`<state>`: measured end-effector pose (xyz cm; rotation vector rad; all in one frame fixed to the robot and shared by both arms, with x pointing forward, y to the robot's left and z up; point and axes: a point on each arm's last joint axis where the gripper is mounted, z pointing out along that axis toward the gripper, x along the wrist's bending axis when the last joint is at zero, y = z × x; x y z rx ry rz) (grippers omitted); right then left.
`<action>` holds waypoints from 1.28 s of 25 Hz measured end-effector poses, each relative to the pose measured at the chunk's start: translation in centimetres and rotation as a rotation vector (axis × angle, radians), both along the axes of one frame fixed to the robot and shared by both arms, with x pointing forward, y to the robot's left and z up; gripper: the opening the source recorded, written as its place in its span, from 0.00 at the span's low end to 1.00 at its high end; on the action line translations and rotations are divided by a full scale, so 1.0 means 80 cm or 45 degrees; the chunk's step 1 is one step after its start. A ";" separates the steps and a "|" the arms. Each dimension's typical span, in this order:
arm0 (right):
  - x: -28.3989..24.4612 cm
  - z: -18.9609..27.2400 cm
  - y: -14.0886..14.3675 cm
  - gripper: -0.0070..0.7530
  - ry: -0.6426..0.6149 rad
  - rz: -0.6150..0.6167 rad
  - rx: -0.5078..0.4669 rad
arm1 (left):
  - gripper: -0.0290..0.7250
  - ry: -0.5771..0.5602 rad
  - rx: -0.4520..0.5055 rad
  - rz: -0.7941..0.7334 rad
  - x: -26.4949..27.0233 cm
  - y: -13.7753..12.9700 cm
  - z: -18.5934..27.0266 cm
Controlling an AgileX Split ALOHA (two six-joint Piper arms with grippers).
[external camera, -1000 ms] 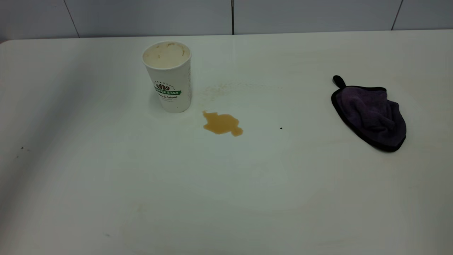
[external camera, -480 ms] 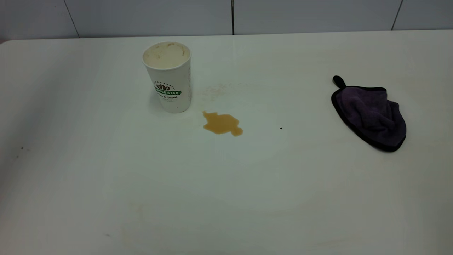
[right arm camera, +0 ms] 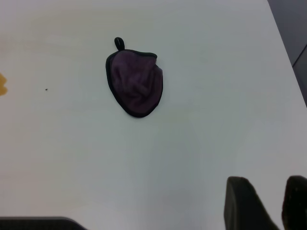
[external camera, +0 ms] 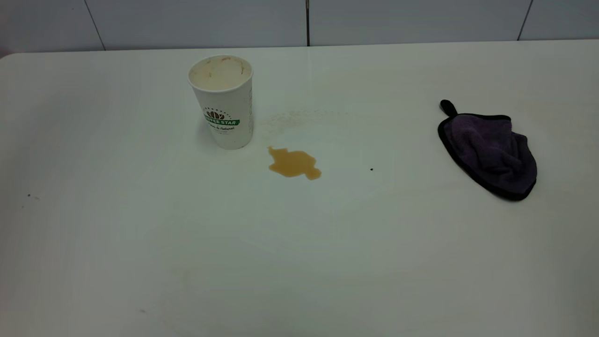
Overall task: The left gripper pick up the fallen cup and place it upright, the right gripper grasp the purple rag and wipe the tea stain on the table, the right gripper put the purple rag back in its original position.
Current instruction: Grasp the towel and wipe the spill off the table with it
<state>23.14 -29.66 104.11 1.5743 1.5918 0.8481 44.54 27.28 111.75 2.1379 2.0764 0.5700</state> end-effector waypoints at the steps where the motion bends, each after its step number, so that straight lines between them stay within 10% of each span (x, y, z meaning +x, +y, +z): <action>1: 0.000 0.000 0.000 0.32 0.000 0.000 0.000 | 0.76 -0.014 -0.006 0.004 -0.014 0.003 0.000; 32: 0.000 0.000 0.000 0.32 0.000 0.000 0.000 | 0.76 -0.462 -0.148 0.142 -0.245 0.055 -0.095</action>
